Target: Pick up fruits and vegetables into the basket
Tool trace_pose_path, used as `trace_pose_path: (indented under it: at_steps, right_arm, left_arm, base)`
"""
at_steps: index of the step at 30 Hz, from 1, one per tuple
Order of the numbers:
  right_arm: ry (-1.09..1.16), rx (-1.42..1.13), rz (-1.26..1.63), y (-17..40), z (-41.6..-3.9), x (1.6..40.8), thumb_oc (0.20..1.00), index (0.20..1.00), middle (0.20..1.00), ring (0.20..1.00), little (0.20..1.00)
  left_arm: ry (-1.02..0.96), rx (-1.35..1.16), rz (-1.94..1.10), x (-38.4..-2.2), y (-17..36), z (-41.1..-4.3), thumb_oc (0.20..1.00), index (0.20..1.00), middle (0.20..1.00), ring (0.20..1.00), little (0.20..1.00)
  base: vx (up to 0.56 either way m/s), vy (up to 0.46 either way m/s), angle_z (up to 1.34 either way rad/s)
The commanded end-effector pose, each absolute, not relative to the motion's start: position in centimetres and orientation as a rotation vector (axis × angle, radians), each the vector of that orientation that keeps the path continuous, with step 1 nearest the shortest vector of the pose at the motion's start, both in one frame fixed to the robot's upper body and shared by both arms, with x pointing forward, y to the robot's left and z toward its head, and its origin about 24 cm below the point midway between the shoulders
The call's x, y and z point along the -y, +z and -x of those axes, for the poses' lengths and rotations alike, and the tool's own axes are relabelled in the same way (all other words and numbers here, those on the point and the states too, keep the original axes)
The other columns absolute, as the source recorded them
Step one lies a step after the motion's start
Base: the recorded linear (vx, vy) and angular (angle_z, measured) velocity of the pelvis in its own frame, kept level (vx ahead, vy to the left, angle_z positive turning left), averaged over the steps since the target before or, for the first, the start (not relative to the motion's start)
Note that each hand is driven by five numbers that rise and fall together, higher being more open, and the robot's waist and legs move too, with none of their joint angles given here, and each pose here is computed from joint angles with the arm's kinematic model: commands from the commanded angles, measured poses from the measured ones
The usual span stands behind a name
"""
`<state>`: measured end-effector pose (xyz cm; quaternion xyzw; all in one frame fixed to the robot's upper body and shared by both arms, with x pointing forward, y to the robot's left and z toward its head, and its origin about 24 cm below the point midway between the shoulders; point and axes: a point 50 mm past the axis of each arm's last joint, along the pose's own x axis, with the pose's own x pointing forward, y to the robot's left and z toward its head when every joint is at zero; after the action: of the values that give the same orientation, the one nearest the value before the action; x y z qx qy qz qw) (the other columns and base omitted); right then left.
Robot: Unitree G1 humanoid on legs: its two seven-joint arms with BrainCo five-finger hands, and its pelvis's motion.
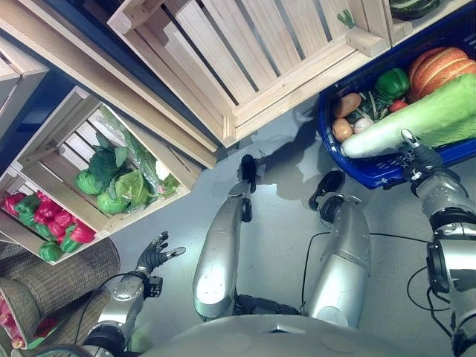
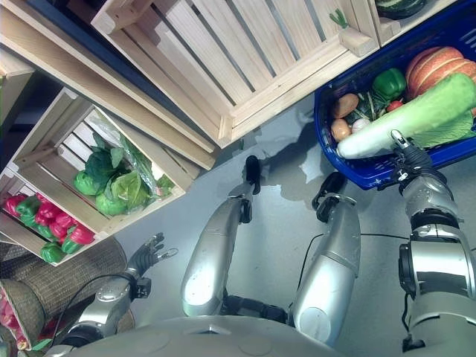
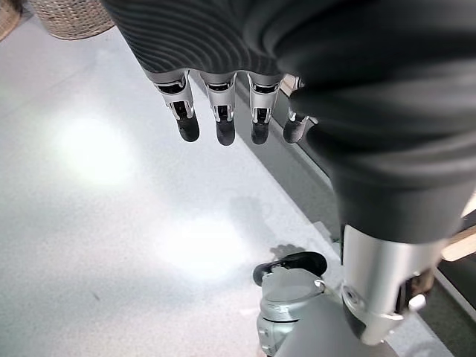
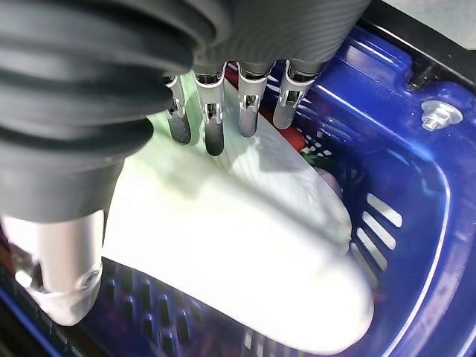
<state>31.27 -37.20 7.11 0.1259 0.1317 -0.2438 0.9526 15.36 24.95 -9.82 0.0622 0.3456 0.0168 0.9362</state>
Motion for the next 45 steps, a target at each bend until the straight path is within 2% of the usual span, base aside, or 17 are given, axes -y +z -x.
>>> trace_pose_path:
  at_steps: [1, 7, 13, 17, 22, 27, 32, 37, 45]
  right_arm:
    - [-0.641, -0.188, -0.195, 7.9, -29.3, 39.8, 1.0, 1.0, 1.0, 1.0, 1.0]
    - [-0.755, -0.089, -0.148, 6.9, -28.2, 39.4, 1.0, 1.0, 1.0, 1.0, 1.0]
    - [-0.865, 0.065, -0.143, 5.6, -26.4, 37.1, 1.0, 1.0, 1.0, 1.0, 1.0]
    - [-0.885, 0.162, -0.144, 4.9, -24.4, 35.8, 1.0, 1.0, 1.0, 1.0, 1.0]
    - [-0.856, 0.166, -0.086, 3.7, -21.9, 34.5, 1.0, 1.0, 1.0, 1.0, 1.0]
    - [-0.789, 0.036, 0.003, 1.0, -19.6, 33.0, 1.0, 1.0, 1.0, 1.0, 1.0]
    - [-0.607, -0.297, 0.074, -4.6, -17.2, 30.3, 1.0, 1.0, 1.0, 1.0, 1.0]
    - [-0.465, -0.559, -0.003, -9.1, -14.9, 27.9, 1.0, 1.0, 1.0, 1.0, 1.0]
    - [-0.08, -0.928, -0.083, -14.3, -11.9, 22.5, 1.0, 1.0, 1.0, 1.0, 1.0]
  left_arm:
    - [0.025, -0.766, -0.184, -25.4, -10.4, -13.9, 1.0, 1.0, 1.0, 1.0, 1.0]
    - [0.11, -0.765, -0.172, -25.6, -10.6, -14.1, 1.0, 1.0, 1.0, 1.0, 1.0]
    - [0.247, -0.782, -0.136, -26.4, -11.1, -13.9, 1.0, 1.0, 1.0, 1.0, 1.0]
    - [0.342, -0.793, -0.107, -27.0, -11.5, -13.0, 1.0, 1.0, 1.0, 1.0, 1.0]
    - [0.407, -0.812, -0.09, -27.4, -12.1, -10.9, 1.0, 1.0, 1.0, 1.0, 1.0]
    - [0.421, -0.828, -0.052, -27.1, -12.7, -9.0, 1.0, 1.0, 1.0, 1.0, 1.0]
    - [0.321, -0.874, 0.063, -25.1, -13.9, -8.0, 1.0, 1.0, 1.0, 1.0, 1.0]
    - [0.237, -0.89, 0.139, -24.3, -14.3, -8.4, 1.0, 1.0, 1.0, 1.0, 1.0]
    - [0.055, -0.921, 0.205, -22.6, -14.7, -10.2, 1.0, 1.0, 1.0, 1.0, 1.0]
  base:
    - [-0.01, 0.035, 0.02]
    - [0.01, 0.079, 0.02]
    - [0.02, 0.061, -0.03]
    - [0.03, 0.044, -0.15]
    - [0.05, 0.029, -0.12]
    - [0.13, 0.05, -0.08]
    - [0.12, 0.077, -0.08]
    - [0.01, 0.072, -0.03]
    - [-0.04, 0.058, -0.03]
